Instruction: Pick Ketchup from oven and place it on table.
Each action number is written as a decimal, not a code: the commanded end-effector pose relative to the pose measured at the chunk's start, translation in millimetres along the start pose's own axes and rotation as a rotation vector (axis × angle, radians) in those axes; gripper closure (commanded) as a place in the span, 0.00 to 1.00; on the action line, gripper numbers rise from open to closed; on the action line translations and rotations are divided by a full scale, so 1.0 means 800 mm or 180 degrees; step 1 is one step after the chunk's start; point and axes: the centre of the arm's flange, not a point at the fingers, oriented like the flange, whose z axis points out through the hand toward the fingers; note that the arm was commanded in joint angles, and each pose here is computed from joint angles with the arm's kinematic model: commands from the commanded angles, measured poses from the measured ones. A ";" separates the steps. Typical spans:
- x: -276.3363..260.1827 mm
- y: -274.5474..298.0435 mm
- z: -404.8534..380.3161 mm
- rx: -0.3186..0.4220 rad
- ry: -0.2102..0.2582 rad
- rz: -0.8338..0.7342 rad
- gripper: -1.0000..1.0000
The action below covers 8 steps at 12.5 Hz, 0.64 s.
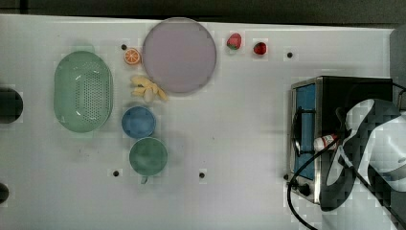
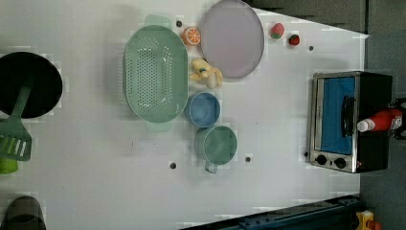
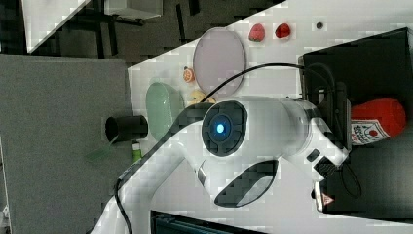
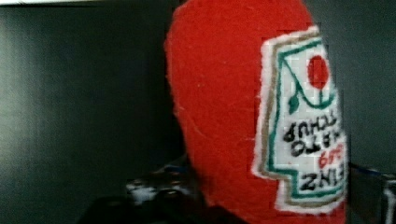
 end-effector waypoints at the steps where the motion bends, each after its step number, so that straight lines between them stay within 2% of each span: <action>1: 0.011 -0.004 -0.027 0.0182 0.0074 -0.0086 0.38; 3: 0.013 -0.007 -0.039 0.0225 0.0102 -0.0094 0.38; 5: 0.012 -0.017 -0.075 0.0367 0.0187 -0.0158 0.38; 7: -0.003 -0.032 -0.129 0.0506 0.0297 -0.0429 0.38; 8: -0.018 -0.039 -0.155 0.0502 0.0345 -0.0646 0.38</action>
